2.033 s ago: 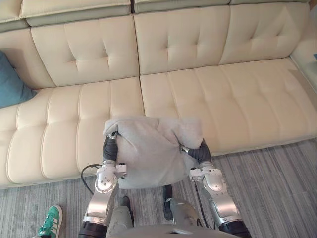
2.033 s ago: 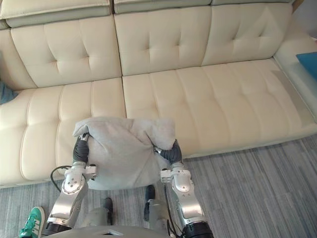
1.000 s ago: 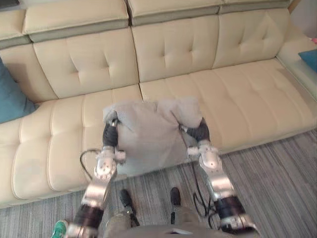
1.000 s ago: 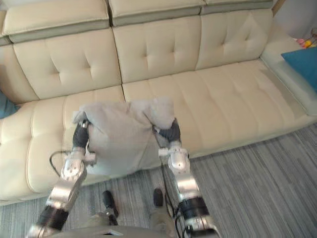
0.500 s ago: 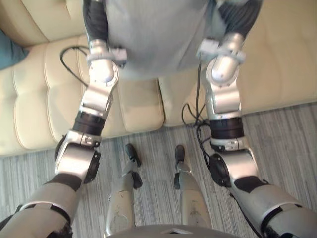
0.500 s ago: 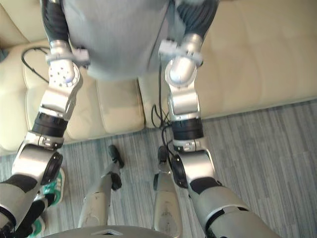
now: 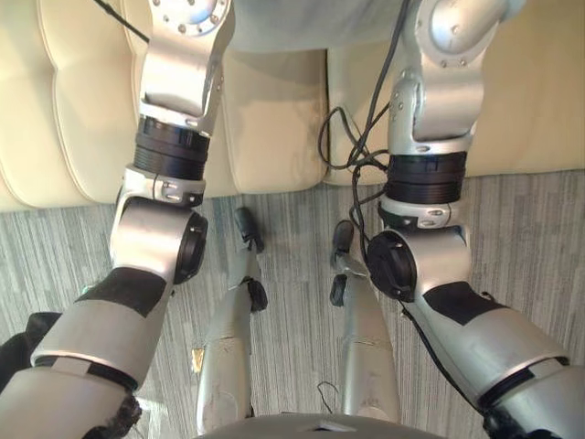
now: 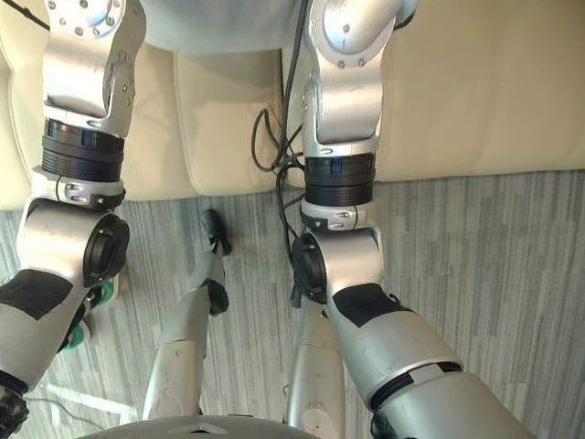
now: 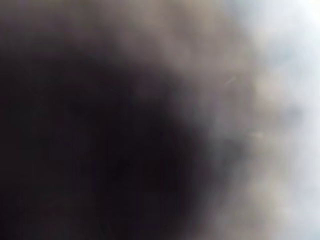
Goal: Pick up cushions and gather them together orderly.
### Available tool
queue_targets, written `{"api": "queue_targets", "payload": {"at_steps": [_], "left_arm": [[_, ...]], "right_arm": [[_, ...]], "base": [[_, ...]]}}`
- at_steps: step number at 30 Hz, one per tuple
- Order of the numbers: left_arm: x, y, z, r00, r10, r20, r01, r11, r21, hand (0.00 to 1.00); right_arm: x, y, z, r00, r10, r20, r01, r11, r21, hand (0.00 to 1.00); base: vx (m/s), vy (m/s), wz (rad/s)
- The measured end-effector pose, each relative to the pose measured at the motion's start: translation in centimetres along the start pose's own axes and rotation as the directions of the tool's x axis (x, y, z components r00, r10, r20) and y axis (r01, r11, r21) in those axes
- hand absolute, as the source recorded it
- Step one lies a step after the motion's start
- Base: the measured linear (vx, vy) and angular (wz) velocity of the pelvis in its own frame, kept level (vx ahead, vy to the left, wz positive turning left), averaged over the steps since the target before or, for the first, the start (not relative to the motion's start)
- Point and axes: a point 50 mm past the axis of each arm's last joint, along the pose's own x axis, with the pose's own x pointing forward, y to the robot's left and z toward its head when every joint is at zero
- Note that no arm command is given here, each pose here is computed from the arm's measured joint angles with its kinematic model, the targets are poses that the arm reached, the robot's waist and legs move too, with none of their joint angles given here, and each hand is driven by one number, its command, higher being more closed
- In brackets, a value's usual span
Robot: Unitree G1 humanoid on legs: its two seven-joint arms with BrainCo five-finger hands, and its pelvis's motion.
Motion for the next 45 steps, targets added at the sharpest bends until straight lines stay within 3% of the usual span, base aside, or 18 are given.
{"api": "queue_targets", "payload": {"at_steps": [1,5,18,25,31,35,37,39,42,45], "left_arm": [[0.2,-0.1,0.1,1.000,0.003,0.001,-0.003,1.000,-0.002,0.00],[0.4,0.4,-0.3,0.999,0.031,-0.032,-0.031,0.999,-0.008,0.00],[0.7,1.5,-1.1,0.998,0.036,-0.057,-0.036,0.999,0.004,0.00],[2.1,5.5,-1.3,0.999,0.036,-0.017,-0.033,0.990,0.138,0.00],[1.8,12.7,-3.4,0.993,0.099,-0.071,-0.073,0.951,0.301,0.00],[-2.1,19.0,-6.0,0.961,0.229,-0.157,-0.168,0.929,0.330,0.00],[-6.0,23.2,-6.9,0.930,0.305,-0.206,-0.218,0.907,0.361,0.00],[-9.7,25.5,-8.0,0.899,0.344,-0.273,-0.226,0.895,0.384,0.00],[-15.9,27.6,-8.7,0.851,0.372,-0.370,-0.208,0.887,0.412,0.00],[-22.1,28.5,-9.2,0.785,0.377,-0.492,-0.185,0.900,0.394,0.00]], "right_arm": [[0.2,0.2,0.3,1.000,-0.007,0.006,0.007,1.000,0.010,0.00],[0.9,0.5,1.2,1.000,-0.024,0.019,0.023,0.999,0.049,0.00],[3.5,0.0,1.8,0.996,0.021,0.085,-0.019,1.000,-0.024,0.00],[6.1,-2.5,0.8,0.998,0.032,0.057,-0.025,0.993,-0.120,0.00],[9.3,-6.8,1.5,0.992,0.070,0.105,-0.040,0.962,-0.269,0.00],[8.4,-12.4,0.7,0.996,0.034,0.085,-0.003,0.941,-0.338,0.00],[6.1,-16.0,0.0,0.997,0.048,0.064,-0.016,0.907,-0.421,0.00],[4.0,-19.1,-0.7,0.998,0.065,0.007,-0.053,0.862,-0.505,0.00],[-0.1,-21.9,-1.3,0.981,0.155,-0.119,-0.195,0.799,-0.569,0.00],[-5.8,-24.7,-1.7,0.937,0.189,-0.293,-0.326,0.776,-0.539,0.00]], "base": [[0.03,0.000,0.18],[0.03,-0.012,0.26],[-0.01,-0.086,0.12],[-0.05,-0.091,-0.01],[-0.06,-0.114,0.03],[-0.03,-0.120,-0.08],[-0.01,-0.107,-0.04],[0.01,-0.100,-0.02],[0.01,-0.107,-0.07],[0.03,-0.116,-0.02]]}}
